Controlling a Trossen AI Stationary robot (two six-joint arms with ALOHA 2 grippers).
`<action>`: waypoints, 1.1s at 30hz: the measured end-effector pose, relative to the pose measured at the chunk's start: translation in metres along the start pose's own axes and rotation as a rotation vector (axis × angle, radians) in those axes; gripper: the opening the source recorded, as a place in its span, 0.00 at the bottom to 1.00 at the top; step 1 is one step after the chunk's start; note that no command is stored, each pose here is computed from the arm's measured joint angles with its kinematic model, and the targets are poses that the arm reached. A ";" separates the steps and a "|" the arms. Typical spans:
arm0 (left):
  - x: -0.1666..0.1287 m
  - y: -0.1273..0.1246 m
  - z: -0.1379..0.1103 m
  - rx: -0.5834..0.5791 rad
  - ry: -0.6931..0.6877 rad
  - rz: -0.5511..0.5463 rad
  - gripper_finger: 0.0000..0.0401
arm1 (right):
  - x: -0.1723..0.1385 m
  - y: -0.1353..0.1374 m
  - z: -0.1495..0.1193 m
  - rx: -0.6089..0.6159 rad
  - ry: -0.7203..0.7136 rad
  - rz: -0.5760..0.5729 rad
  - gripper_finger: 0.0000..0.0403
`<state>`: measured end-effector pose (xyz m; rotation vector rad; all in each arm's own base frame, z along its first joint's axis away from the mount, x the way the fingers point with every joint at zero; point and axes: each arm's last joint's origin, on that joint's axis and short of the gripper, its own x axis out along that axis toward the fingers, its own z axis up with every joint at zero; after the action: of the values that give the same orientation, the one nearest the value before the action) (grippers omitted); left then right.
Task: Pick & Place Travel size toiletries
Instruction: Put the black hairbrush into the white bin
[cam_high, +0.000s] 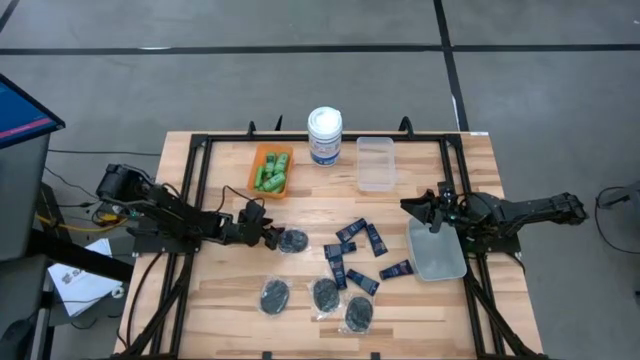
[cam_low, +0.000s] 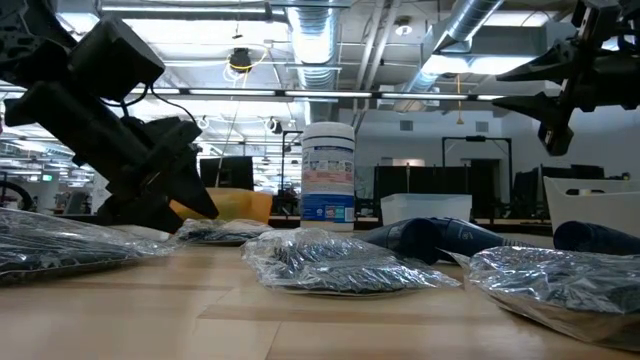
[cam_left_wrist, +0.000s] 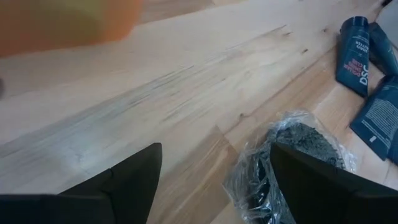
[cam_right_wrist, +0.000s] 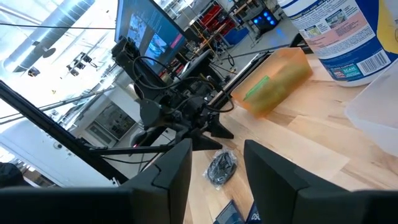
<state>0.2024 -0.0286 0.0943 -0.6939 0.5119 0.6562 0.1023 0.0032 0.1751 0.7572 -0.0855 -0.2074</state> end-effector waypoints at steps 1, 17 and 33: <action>0.000 0.000 0.000 0.000 0.000 -0.001 0.73 | 0.000 0.000 0.000 0.000 0.000 0.000 0.34; -0.001 -0.004 -0.004 -0.007 0.093 -0.078 0.26 | 0.000 0.000 0.000 0.000 0.000 0.000 0.35; -0.009 -0.014 0.005 -0.051 0.102 -0.193 0.00 | 0.000 0.002 0.002 0.008 -0.016 0.015 0.32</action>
<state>0.2073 -0.0366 0.1095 -0.8169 0.5160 0.4561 0.1022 0.0031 0.1774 0.7625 -0.1068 -0.1990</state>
